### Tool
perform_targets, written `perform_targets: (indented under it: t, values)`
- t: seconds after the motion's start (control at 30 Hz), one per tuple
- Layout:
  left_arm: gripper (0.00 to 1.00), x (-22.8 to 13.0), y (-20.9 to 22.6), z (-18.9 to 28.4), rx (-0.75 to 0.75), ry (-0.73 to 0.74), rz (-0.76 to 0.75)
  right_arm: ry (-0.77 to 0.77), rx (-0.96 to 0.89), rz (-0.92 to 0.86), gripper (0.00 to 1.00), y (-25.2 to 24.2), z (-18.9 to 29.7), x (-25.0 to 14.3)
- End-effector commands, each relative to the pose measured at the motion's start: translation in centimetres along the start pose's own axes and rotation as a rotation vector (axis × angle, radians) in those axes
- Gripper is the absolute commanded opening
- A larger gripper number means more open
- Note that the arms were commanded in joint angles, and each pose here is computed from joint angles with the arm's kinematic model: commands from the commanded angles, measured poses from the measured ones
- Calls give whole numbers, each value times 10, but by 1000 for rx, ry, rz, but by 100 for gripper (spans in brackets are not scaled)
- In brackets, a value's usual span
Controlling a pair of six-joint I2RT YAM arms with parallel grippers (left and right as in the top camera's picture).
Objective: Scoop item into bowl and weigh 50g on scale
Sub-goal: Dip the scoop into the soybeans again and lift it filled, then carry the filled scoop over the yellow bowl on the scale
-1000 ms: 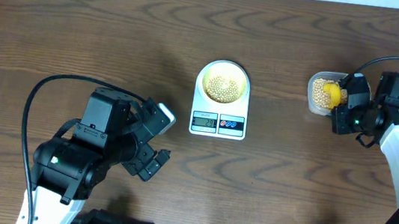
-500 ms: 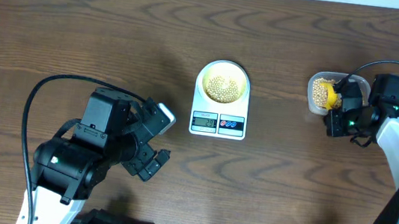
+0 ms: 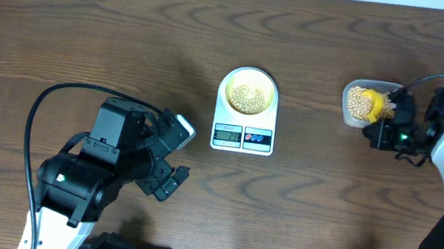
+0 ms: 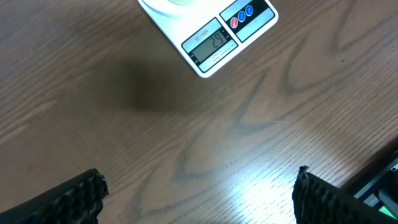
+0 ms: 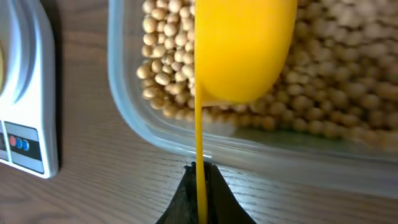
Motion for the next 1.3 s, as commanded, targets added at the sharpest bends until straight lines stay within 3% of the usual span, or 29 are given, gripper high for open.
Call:
perform_targets:
  t: [0.0, 0.83, 1.27]
  values:
    - [98, 7, 3, 7, 18, -21, -6, -61, 137, -77, 1, 4, 8, 5]
    - [98, 7, 3, 7, 18, -22, -6, -202, 486, -306, 1, 12, 48, 16]
    - [98, 7, 3, 7, 18, -22, -6, -51, 588, -220, 1, 81, 20, 14]
Point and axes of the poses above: each gripper's point midway between its finger pads, its own z axis back along the fingers, its own y axis along the line the jaws close on, x = y × z, the point moved 3 cm from there along z, back along the fingers, and after that the axes turned 3 degrees about z, right-handed, at the moved point
